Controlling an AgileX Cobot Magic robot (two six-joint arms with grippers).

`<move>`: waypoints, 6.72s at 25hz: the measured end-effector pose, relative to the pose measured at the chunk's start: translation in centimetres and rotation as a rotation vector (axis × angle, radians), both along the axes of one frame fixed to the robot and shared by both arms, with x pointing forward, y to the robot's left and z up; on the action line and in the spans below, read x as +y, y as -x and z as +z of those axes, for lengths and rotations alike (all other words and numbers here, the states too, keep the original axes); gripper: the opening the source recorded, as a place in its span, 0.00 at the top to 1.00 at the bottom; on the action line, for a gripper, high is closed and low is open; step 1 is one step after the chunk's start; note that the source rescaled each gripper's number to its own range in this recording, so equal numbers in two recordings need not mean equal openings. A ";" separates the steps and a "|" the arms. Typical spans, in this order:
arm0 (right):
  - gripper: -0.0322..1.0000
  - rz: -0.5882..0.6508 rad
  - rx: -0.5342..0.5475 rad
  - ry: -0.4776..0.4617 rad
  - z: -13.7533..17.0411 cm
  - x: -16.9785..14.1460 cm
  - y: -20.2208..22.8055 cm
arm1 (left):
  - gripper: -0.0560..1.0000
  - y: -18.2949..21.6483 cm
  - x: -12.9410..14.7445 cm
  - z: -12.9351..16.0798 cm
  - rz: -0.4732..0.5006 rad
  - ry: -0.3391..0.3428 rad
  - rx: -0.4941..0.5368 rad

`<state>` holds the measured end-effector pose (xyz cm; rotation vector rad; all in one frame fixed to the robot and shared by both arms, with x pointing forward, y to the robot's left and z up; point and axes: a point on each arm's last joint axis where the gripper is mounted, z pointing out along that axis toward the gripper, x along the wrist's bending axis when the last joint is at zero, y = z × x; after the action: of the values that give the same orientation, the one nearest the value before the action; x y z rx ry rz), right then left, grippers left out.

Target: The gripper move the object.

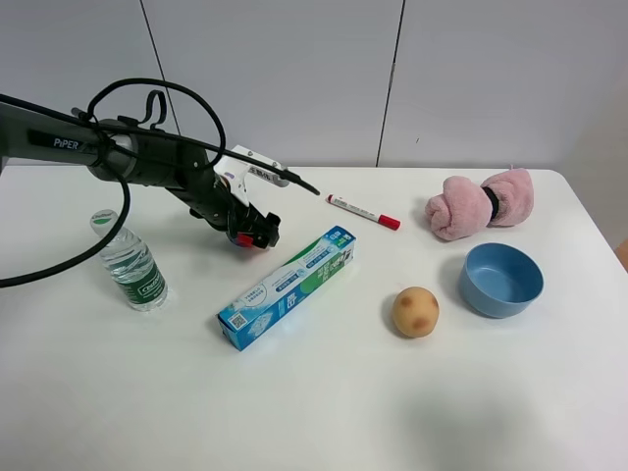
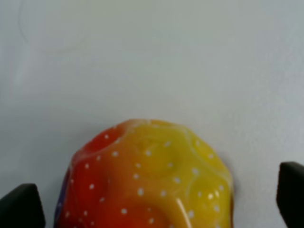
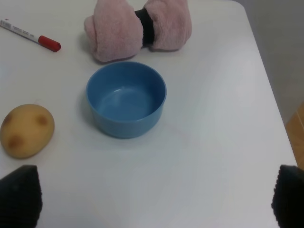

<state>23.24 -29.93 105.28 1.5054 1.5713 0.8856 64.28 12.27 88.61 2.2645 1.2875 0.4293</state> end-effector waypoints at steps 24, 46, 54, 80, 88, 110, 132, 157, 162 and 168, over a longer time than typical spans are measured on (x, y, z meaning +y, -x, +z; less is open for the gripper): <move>0.00 0.000 0.000 0.000 0.0 0.0 0.0 | 0.94 0.2 0.0 1.8 -0.013 0.003 -0.013; 0.00 0.000 0.000 0.000 0.0 0.0 0.0 | 0.94 14.5 -12.0 16.6 -0.508 0.073 -0.195; 0.00 0.000 0.000 0.000 0.0 0.0 0.0 | 0.94 16.7 -14.6 12.0 -0.609 -0.036 -0.036; 0.00 0.000 0.000 0.000 0.0 0.0 0.0 | 0.94 15.7 -15.8 3.3 -0.610 -0.154 0.128; 0.00 0.000 0.000 0.000 0.0 0.0 0.0 | 0.94 15.7 -15.8 2.3 -0.610 -0.168 0.148; 0.00 0.000 0.000 0.000 0.0 0.0 0.0 | 0.94 15.7 -15.8 1.8 -0.610 -0.175 0.159; 0.00 0.000 0.000 0.000 0.0 0.0 0.0 | 0.49 15.8 -15.7 1.7 -0.611 -0.185 0.176; 0.00 0.000 0.000 0.000 0.0 0.0 0.0 | 0.49 13.9 -10.5 15.4 -0.505 -0.052 -0.107; 0.00 0.000 0.000 0.000 0.0 0.0 0.0 | 0.49 11.4 -3.5 21.3 -0.321 -0.057 -0.265; 0.00 0.000 0.000 0.000 0.0 0.0 0.0 | 0.49 11.2 6.9 27.6 -0.003 -0.024 -0.401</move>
<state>23.24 -29.93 105.28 1.5054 1.5713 0.8856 53.06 19.14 116.26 2.0593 1.0750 0.8510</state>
